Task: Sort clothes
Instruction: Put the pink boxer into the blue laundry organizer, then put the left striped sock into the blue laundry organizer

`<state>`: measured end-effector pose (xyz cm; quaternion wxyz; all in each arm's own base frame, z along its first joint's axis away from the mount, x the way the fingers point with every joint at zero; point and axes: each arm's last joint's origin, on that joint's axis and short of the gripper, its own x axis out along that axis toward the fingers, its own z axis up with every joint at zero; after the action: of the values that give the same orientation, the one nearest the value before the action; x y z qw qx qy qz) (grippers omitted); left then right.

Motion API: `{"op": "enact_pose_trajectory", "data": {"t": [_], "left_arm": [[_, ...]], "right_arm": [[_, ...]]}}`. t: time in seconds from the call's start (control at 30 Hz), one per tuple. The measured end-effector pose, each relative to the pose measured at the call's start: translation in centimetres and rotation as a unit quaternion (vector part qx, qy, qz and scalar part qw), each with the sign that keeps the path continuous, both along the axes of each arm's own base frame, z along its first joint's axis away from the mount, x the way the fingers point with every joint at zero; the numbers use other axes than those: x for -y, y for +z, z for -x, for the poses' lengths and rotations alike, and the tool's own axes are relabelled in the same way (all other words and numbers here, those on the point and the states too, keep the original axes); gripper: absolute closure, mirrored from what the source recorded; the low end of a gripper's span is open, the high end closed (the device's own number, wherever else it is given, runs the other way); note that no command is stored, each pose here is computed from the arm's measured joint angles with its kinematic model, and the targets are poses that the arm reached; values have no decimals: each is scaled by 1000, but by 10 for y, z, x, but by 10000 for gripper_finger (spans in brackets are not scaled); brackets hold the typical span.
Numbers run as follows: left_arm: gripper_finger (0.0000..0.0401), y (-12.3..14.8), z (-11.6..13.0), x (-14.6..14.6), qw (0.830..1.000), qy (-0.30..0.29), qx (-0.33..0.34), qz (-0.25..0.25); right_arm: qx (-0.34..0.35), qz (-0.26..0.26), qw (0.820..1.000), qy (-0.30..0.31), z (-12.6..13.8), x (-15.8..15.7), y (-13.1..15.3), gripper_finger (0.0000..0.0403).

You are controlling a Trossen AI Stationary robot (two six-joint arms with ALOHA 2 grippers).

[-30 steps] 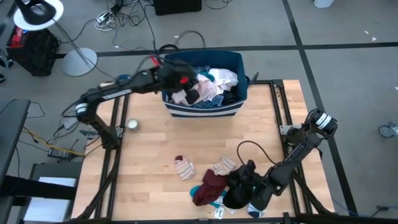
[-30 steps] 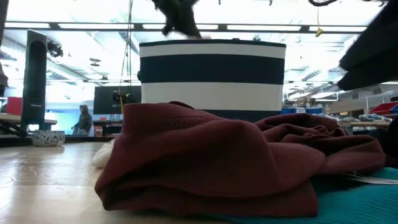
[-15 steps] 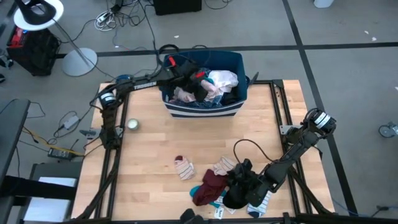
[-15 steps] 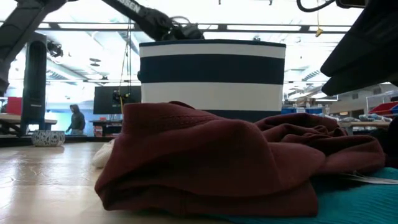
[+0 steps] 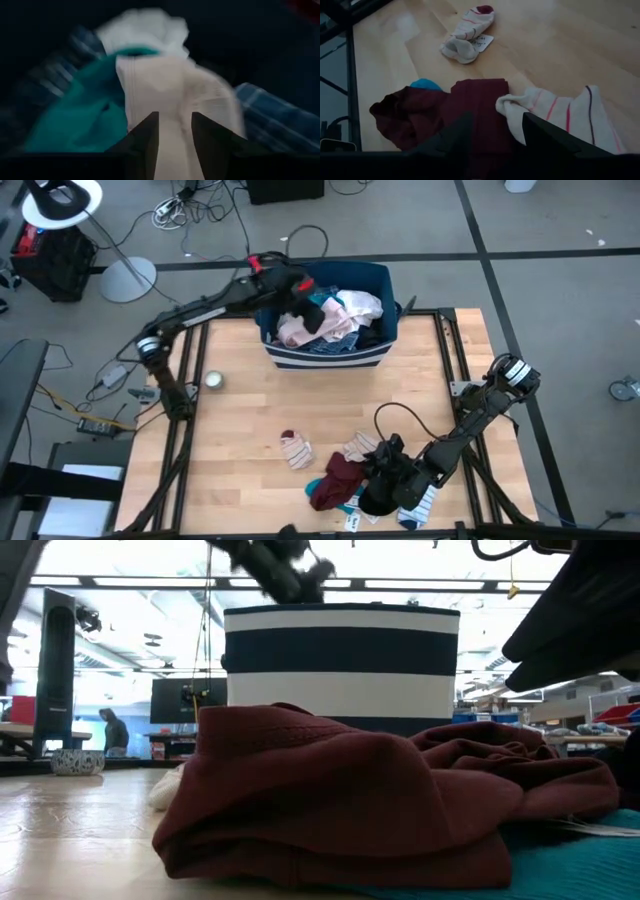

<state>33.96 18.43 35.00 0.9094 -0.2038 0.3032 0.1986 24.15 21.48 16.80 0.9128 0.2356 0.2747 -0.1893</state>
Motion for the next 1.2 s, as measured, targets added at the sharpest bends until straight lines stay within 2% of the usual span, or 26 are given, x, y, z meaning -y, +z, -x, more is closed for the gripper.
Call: {"op": "enact_pose_trajectory", "data": {"t": [0.13, 0.23, 0.37, 0.47, 0.67, 1.0, 1.2], "left_arm": [[279, 37, 21, 37, 998, 1, 5, -64], [279, 59, 37, 68, 996, -23, 18, -79], [279, 72, 56, 114, 992, -40, 17, -122], [279, 71, 70, 149, 987, -51, 17, -154], [279, 41, 98, 205, 984, -84, 21, -154], [279, -30, 127, 262, 987, -75, 44, -136], [280, -62, 138, 288, 988, -83, 55, -119]], "right_arm": [[-1, -8, 1000, 1, 0, -1, 0, 222], [-3, -18, 1000, 2, 0, -1, 0, 222], [-2, -24, 1000, -2, 0, -1, 0, 222], [2, -28, 1000, -2, -1, -2, 0, 222], [20, -40, 999, 7, -4, -5, 4, 222], [25, -28, 999, 28, -12, -2, 7, 222], [51, 15, 995, 81, -35, -7, 40, 224]]}}
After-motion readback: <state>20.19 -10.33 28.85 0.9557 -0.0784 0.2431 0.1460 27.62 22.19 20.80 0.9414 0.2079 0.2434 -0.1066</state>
